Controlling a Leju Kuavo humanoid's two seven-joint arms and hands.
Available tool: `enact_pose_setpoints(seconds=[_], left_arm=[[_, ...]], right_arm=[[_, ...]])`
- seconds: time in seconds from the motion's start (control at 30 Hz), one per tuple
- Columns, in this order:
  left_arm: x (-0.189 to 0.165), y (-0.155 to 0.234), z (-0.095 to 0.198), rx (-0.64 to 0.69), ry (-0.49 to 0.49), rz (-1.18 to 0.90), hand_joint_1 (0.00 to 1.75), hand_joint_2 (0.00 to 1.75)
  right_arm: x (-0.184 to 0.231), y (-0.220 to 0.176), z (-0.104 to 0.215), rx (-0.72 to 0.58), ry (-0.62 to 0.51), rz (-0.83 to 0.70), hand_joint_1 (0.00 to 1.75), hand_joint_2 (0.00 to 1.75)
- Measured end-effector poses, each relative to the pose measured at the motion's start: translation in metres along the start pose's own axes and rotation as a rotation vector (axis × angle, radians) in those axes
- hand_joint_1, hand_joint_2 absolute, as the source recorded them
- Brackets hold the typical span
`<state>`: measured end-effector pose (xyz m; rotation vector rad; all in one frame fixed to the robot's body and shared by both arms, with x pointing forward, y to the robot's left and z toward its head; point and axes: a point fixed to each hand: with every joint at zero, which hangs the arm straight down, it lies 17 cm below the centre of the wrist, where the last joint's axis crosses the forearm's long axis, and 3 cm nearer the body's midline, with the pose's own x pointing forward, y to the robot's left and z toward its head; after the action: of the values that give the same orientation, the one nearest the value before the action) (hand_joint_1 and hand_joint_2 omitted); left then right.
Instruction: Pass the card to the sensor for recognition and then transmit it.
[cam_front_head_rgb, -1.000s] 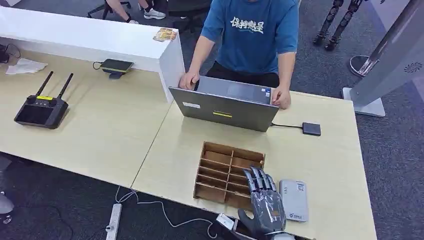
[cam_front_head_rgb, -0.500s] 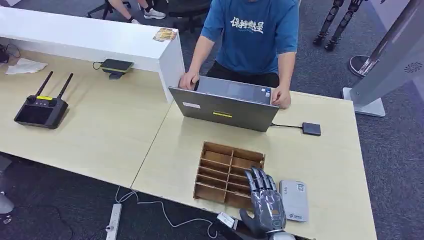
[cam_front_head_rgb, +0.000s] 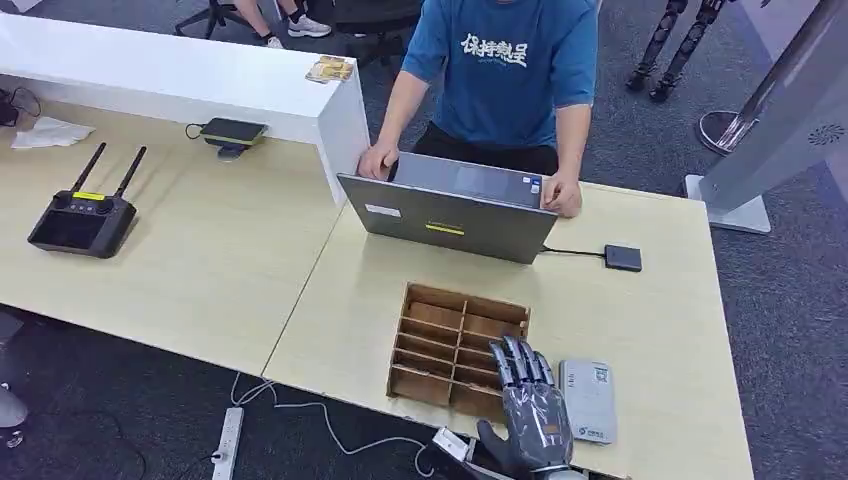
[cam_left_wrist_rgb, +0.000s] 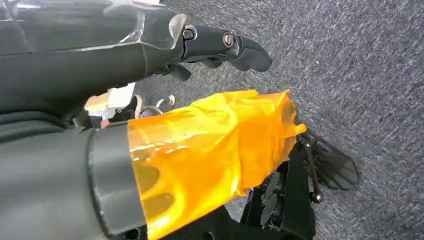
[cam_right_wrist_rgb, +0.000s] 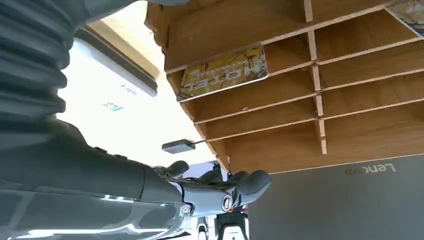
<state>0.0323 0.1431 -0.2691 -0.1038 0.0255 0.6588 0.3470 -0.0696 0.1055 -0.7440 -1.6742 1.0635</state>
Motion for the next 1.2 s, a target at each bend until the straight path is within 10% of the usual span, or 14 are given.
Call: enact_pose_setpoints(seconds=[0.73, 0.77, 0.8, 0.87, 1.2], left_arm=[[0.000, 0.000, 0.000, -0.001, -0.002, 0.003, 0.00, 0.00], [0.000, 0.000, 0.000, -0.001, -0.002, 0.003, 0.00, 0.00], [0.000, 0.000, 0.000, 0.000, -0.002, 0.003, 0.00, 0.00], [0.000, 0.000, 0.000, -0.001, -0.002, 0.003, 0.00, 0.00], [0.000, 0.000, 0.000, -0.001, -0.002, 0.003, 0.00, 0.00]], right_arm=[[-0.001, 0.012, 0.003, 0.040, -0.006, -0.021, 0.05, 1.75], [-0.001, 0.012, 0.003, 0.040, -0.006, -0.021, 0.47, 1.75], [-0.001, 0.012, 0.003, 0.041, -0.005, -0.020, 1.43, 1.75], [-0.002, 0.012, 0.003, 0.042, -0.005, -0.020, 1.69, 1.75], [-0.002, 0.012, 0.003, 0.041, -0.004, -0.022, 1.66, 1.75]])
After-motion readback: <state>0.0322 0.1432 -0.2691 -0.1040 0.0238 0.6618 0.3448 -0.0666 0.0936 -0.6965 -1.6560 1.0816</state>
